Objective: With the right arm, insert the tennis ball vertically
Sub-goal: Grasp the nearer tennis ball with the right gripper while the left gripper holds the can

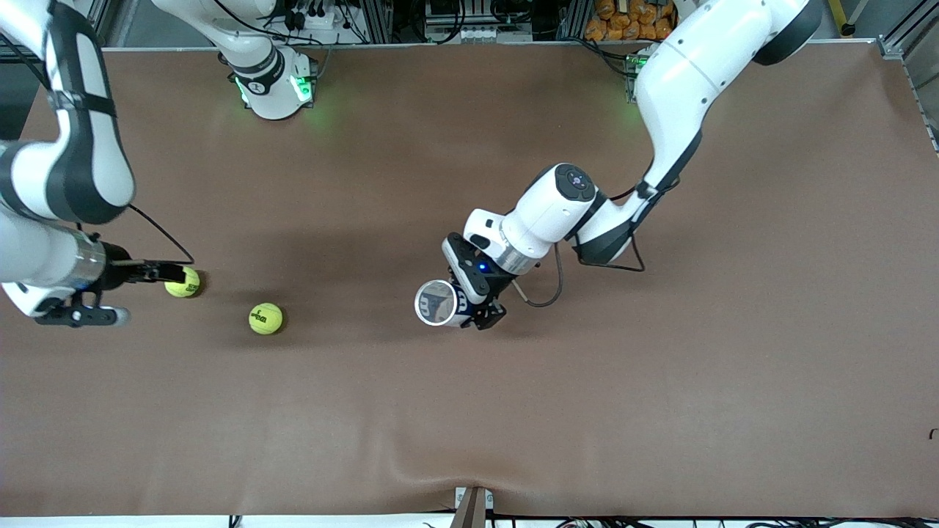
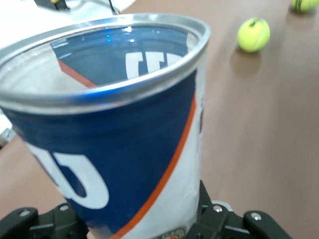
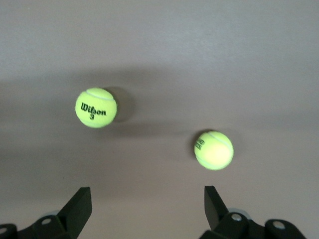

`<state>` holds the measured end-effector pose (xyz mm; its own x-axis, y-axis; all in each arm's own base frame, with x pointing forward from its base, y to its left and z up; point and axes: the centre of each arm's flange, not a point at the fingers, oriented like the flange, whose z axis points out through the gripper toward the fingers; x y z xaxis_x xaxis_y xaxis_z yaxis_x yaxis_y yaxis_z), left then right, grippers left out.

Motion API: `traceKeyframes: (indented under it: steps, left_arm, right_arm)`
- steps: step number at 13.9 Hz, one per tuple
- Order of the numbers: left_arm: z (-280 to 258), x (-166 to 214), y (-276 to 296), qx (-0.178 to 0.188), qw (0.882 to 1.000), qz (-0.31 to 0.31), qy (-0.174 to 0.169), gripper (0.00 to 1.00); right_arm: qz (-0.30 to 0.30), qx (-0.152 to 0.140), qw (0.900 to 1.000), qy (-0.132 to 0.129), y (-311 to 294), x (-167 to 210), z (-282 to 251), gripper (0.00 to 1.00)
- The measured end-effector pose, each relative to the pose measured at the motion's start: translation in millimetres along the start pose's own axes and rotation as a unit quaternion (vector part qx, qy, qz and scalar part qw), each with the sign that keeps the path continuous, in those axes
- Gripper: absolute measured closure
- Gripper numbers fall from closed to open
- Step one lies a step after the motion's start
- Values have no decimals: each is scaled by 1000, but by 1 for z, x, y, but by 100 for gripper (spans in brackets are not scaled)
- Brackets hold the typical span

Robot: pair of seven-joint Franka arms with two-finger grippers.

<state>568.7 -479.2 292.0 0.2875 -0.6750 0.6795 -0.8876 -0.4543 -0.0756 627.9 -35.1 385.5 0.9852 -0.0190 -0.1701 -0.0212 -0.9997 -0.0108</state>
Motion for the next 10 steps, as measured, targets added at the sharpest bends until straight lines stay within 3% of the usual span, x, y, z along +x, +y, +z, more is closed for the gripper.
traceKeyframes:
  steps: [5,10]
  left_arm:
    - [26,-29,1,20,997,-20,73,23]
    - [43,-48,15,33,990,-33,130,24]
  right_arm:
    - [0,5,1000,29,-24,24,57,0]
    - [23,11,999,38,-69,32,89,0]
